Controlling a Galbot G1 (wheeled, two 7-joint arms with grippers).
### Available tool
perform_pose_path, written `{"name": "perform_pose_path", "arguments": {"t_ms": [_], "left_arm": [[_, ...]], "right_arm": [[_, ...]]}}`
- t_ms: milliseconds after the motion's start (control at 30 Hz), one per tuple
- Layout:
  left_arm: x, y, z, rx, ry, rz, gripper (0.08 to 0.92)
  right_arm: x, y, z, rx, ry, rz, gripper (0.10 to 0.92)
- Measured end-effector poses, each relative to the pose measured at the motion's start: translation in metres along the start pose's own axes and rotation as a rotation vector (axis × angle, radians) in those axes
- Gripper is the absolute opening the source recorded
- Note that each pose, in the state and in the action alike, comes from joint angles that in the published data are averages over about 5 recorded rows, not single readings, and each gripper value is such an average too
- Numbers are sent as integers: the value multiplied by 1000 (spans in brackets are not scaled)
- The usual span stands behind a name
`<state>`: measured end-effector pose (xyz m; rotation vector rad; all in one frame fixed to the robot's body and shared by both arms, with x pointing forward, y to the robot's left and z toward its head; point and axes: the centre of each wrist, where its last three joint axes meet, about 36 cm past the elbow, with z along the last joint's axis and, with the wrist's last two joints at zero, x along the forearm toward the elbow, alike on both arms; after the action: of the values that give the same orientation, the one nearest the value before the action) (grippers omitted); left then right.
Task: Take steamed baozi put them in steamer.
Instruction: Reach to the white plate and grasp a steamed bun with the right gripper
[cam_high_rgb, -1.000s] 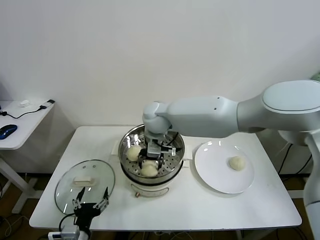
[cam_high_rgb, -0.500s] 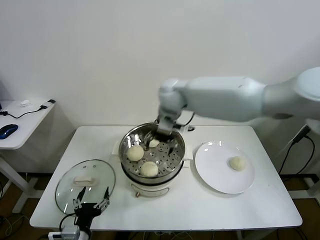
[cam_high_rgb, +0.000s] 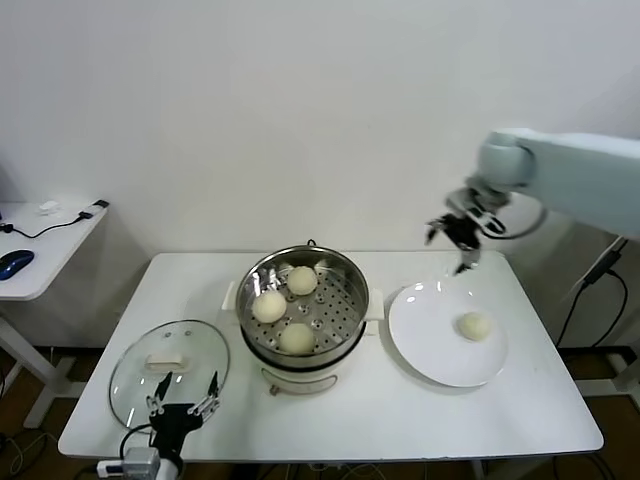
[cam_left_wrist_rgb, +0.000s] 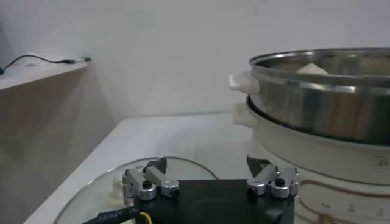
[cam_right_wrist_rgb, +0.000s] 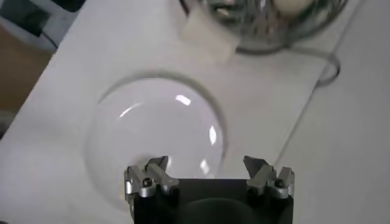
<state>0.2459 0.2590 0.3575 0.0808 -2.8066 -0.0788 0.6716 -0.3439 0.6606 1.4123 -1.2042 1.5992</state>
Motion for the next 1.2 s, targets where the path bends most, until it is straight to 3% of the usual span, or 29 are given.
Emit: {"name": "perform_pose_path", "arguments": {"t_ms": [267, 633, 1067, 1200], "left_arm": [[2, 1, 5, -10, 16, -3, 823], [4, 1, 10, -15, 28, -5, 823], [5, 2, 11, -14, 30, -7, 823], [5, 1, 11, -14, 30, -7, 823]], "right_arm": [[-66, 36, 46, -175, 46, -35, 823], [-140, 60, 67, -296, 70, -85, 823], [-185, 60, 64, -341, 81, -98, 817], [-190, 60, 63, -345, 81, -99, 743]]}}
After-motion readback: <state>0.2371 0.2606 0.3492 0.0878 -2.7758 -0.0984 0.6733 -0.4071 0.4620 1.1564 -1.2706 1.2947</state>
